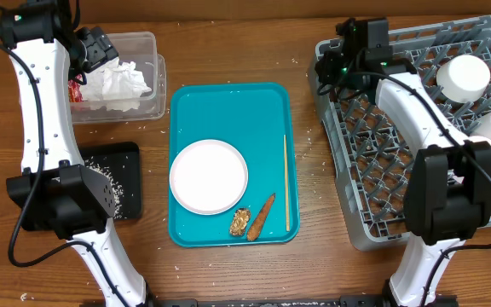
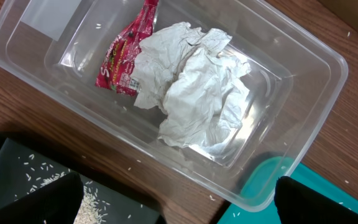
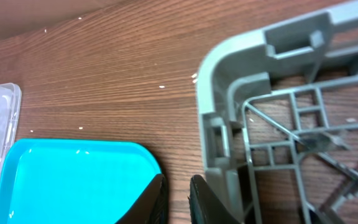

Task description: Sort waste into correct bins and load items into the dishwasher

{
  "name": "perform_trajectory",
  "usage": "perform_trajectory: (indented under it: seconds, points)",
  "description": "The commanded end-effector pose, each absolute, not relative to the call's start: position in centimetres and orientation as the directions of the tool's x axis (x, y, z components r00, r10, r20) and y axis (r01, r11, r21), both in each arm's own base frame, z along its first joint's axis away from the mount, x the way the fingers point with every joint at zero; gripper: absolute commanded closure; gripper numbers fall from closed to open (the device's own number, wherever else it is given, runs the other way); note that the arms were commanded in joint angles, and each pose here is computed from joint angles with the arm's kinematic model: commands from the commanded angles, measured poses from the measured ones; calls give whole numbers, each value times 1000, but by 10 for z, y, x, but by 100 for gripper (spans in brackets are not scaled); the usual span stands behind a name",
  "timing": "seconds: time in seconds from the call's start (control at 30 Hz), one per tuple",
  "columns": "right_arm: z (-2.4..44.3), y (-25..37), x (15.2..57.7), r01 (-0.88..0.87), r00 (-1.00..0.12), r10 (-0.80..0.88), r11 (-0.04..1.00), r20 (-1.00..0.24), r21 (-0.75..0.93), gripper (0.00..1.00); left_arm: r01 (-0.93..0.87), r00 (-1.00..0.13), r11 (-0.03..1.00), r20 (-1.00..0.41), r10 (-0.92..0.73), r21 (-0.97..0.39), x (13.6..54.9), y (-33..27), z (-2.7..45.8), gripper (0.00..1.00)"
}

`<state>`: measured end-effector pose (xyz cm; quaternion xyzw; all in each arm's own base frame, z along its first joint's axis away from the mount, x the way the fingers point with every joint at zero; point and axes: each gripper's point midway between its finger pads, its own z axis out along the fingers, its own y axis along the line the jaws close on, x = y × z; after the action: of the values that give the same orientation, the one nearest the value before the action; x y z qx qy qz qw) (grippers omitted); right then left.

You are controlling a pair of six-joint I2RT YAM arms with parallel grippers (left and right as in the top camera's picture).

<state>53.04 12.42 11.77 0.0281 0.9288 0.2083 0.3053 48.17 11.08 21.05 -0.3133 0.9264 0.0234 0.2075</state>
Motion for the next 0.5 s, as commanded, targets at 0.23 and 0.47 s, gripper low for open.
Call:
perform_trajectory:
  seconds: [0.23, 0.47]
  points:
    - [114, 117, 529, -50, -816, 163, 935, -554, 350, 66, -591, -703, 799, -417, -576, -106, 479, 107, 223, 0]
    - [94, 103, 507, -47, -870, 82, 968, -486, 248, 58, -592, -703, 799, -417, -576, -106, 479, 107, 223, 0]
